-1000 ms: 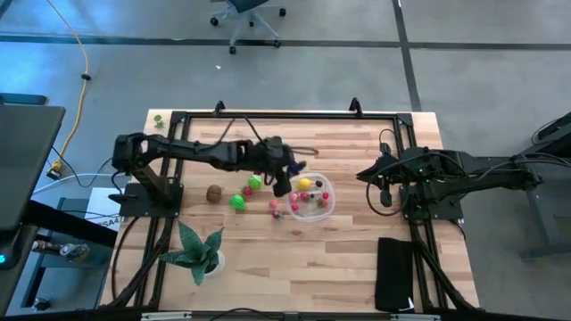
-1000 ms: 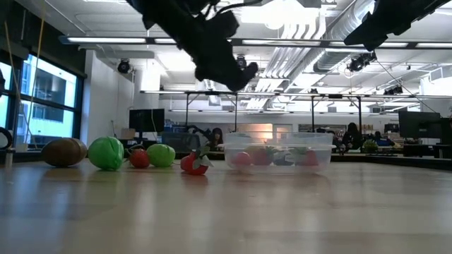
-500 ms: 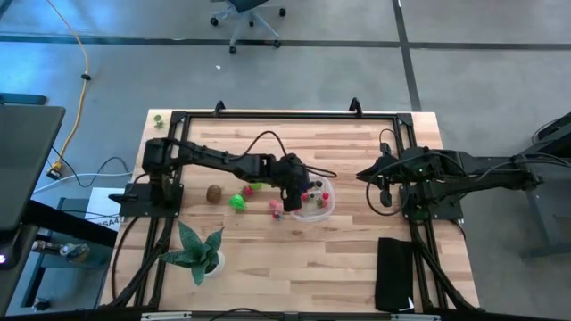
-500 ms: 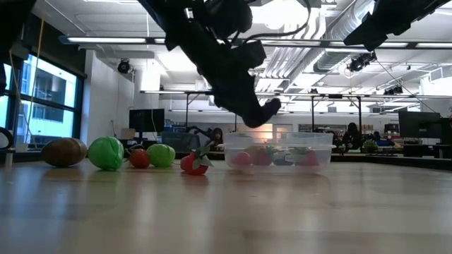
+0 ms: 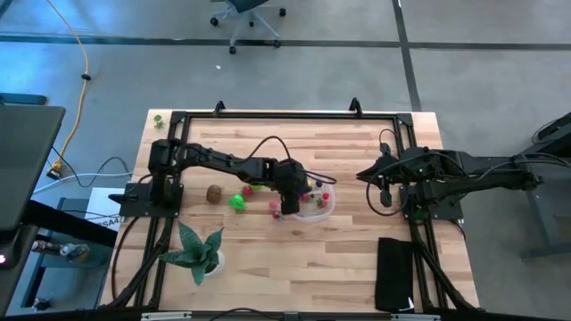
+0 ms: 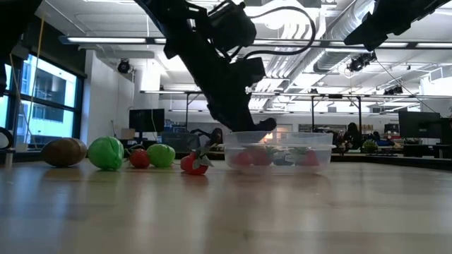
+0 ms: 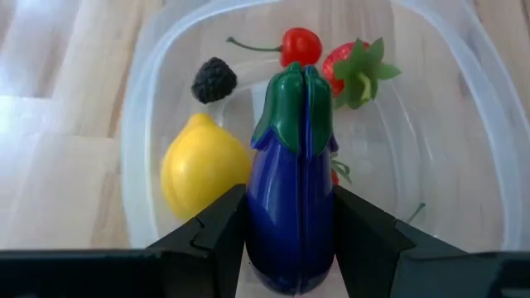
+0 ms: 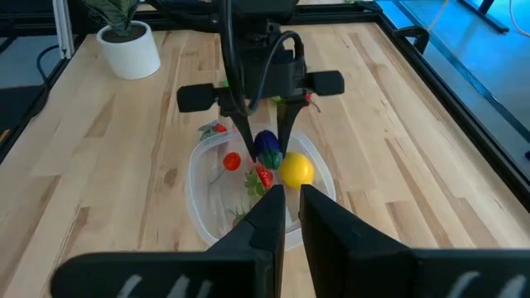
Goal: Pick and placing Produce into tupperware
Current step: Put the violet eggplant into the transparent container, then put the green cabbage into the transparent container
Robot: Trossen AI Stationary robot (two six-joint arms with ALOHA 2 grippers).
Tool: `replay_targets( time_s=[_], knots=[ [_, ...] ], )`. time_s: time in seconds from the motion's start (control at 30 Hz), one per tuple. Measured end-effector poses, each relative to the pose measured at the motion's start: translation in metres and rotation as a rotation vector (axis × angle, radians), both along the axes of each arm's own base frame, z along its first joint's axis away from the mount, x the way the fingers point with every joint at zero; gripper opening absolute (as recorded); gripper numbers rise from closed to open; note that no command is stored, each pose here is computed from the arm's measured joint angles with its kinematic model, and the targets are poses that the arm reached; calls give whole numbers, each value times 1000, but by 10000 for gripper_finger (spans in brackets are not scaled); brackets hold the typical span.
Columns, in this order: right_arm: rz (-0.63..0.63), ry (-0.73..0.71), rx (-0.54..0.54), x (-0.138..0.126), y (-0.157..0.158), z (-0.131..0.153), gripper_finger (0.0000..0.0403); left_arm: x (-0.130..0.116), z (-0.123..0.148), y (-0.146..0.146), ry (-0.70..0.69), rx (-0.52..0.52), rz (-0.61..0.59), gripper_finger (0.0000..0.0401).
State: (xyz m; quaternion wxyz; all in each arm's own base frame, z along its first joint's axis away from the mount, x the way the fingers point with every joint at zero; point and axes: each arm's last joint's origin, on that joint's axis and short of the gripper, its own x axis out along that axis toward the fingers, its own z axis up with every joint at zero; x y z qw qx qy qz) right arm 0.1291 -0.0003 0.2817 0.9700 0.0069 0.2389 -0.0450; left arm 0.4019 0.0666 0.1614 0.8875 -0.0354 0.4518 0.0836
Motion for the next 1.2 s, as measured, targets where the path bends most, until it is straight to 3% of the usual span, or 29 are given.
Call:
replay_targets(
  time_s=[0.33, 0.6, 0.77, 0.97, 1.2],
  knots=[
    [0, 0, 0, 0, 0, 0, 30, 0, -1, 0, 8, 11, -27, 155],
    [0, 0, 0, 0, 0, 0, 30, 0, -1, 0, 11, 26, -26, 225],
    [0, 0, 0, 0, 0, 0, 30, -1, 2, 0, 2, 1, -44, 244],
    [0, -1, 0, 0, 0, 0, 30, -16, 39, 2, -37, -1, -20, 223],
    [0, -1, 0, 0, 0, 0, 30, -70, 80, 9, 176, 41, 204, 170]
  ],
)
